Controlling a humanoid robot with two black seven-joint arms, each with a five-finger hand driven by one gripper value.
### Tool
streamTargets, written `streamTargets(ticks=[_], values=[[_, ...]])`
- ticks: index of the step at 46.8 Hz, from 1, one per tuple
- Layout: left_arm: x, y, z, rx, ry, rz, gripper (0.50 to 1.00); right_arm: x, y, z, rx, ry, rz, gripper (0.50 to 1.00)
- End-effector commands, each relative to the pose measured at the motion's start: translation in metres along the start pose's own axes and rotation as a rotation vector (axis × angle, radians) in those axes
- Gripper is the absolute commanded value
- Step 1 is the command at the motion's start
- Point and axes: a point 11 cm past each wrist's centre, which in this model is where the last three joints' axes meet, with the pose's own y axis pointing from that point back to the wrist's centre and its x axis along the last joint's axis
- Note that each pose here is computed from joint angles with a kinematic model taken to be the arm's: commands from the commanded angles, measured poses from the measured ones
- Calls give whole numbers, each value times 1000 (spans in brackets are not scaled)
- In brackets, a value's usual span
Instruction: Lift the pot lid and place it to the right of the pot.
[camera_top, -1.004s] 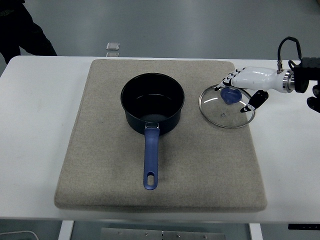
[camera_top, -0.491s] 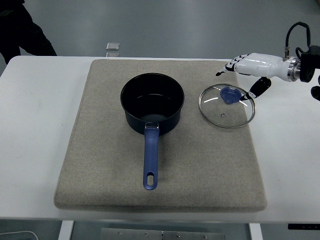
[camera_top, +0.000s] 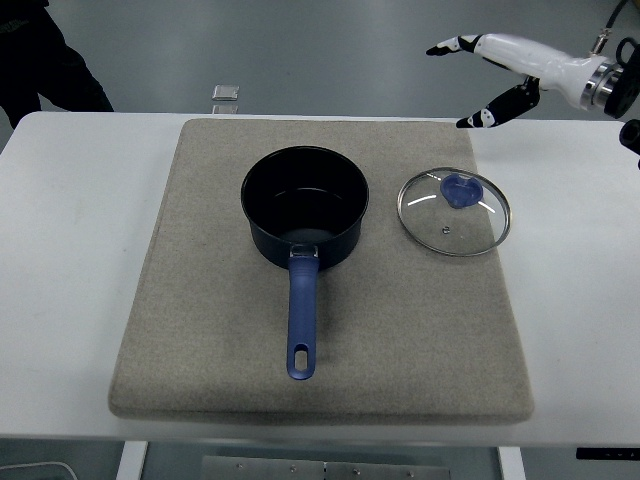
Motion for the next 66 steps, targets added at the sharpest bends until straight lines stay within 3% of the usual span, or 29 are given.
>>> streamTargets(ticks=[1, 5, 16, 26, 33, 37, 42, 47, 53, 59, 66], values=[[0, 0, 0, 0, 0, 0, 1000, 4, 3, 12, -35, -54, 47, 921], [0, 0, 0, 0, 0, 0, 1000, 10, 10, 28, -78, -102, 109, 921], [-1, 0, 0, 0, 0, -2, 1000, 18, 15, 43, -106, -309, 255, 921], [0, 0, 0, 0, 0, 0, 1000, 5, 13, 48, -115, -371, 271, 921], [0, 0, 0, 0, 0, 0, 1000, -10, 13, 56, -133, -500, 334, 919], [0, 0, 0, 0, 0, 0, 1000, -33, 11, 64, -197, -603, 339, 919], [0, 0, 0, 0, 0, 0, 1000, -46, 7, 69, -265, -741, 373, 919], [0, 0, 0, 0, 0, 0, 1000, -55, 9, 75, -311, -871, 416, 919], [0, 0, 0, 0, 0, 0, 1000, -60, 9, 77, -315, -942, 447, 919], [-1, 0, 0, 0, 0, -2, 1000, -58, 8, 76, -294, -1026, 500, 919], [0, 0, 0, 0, 0, 0, 1000, -62, 9, 80, -317, -1128, 532, 919]])
